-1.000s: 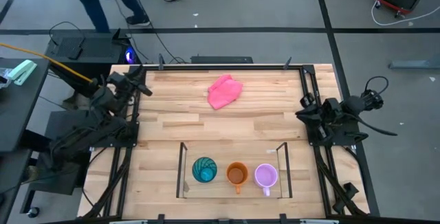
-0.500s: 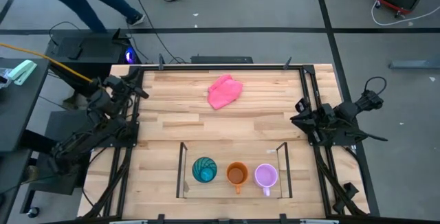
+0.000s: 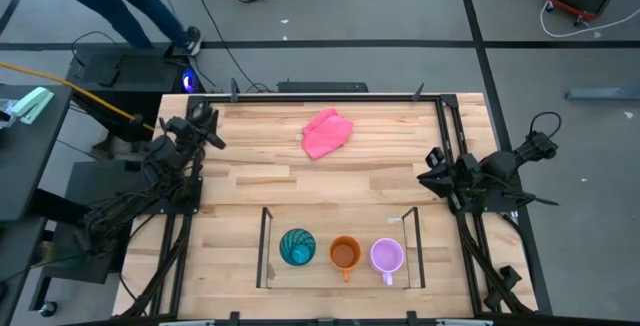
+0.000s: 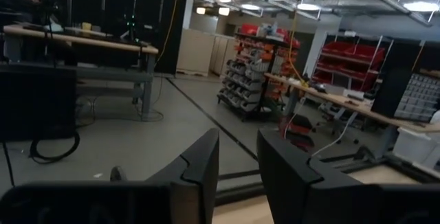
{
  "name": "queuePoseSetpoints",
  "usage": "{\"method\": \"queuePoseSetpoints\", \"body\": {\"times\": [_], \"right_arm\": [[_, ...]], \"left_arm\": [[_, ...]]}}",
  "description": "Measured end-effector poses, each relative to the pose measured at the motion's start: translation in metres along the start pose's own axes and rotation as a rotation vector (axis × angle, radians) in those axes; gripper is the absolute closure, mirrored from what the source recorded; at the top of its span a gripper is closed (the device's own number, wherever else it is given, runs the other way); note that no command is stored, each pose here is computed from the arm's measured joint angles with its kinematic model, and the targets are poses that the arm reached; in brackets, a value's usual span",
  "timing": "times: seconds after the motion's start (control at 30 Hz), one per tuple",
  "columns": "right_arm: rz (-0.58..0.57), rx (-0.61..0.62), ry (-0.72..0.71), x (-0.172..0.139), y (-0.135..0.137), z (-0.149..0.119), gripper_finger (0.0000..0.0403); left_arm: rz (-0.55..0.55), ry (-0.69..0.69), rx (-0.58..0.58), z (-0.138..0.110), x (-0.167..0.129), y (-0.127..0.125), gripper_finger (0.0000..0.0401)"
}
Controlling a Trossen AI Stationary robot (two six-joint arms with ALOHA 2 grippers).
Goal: Stack small to large cups/mugs on shelf
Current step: Return to Home Position
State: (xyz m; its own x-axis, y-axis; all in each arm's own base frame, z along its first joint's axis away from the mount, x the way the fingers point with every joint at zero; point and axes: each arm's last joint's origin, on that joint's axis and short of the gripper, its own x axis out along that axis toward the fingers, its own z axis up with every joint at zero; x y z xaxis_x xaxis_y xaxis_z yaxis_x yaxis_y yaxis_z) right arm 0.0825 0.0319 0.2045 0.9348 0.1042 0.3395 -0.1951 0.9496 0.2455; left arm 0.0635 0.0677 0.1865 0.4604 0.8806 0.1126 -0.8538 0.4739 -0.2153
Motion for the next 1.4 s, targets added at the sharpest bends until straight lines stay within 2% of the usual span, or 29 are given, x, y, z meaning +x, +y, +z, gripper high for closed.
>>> {"method": "queuePoseSetpoints", "body": {"times": [0.23, 0.33, 0.57, 0.77, 1.0, 1.4], "right_arm": [[-0.011, 0.011, 0.05, -0.001, -0.002, -0.01, 0.0345], [-0.011, -0.023, 0.055, -0.001, -0.002, -0.011, 0.0345], [-0.011, -0.24, 0.162, -0.002, -0.004, -0.021, 0.0345], [-0.003, -0.372, 0.292, -0.004, -0.006, -0.033, 0.0345], [-0.003, -0.365, 0.294, -0.004, -0.006, -0.033, 0.0345], [-0.002, -0.364, 0.294, -0.004, -0.006, -0.033, 0.0345]], "left_arm": [[0.005, 0.029, 0.012, -0.012, 0.001, 0.002, 0.0294], [0.005, 0.028, 0.034, -0.012, 0.001, 0.002, 0.0294], [0.004, 0.035, 0.125, -0.013, 0.001, 0.002, 0.0294], [0.006, 0.037, 0.054, -0.013, 0.001, 0.002, 0.0294], [0.008, 0.037, -0.065, -0.013, 0.001, 0.002, 0.0294], [0.008, 0.037, -0.063, -0.013, 0.001, 0.002, 0.0294]]}}
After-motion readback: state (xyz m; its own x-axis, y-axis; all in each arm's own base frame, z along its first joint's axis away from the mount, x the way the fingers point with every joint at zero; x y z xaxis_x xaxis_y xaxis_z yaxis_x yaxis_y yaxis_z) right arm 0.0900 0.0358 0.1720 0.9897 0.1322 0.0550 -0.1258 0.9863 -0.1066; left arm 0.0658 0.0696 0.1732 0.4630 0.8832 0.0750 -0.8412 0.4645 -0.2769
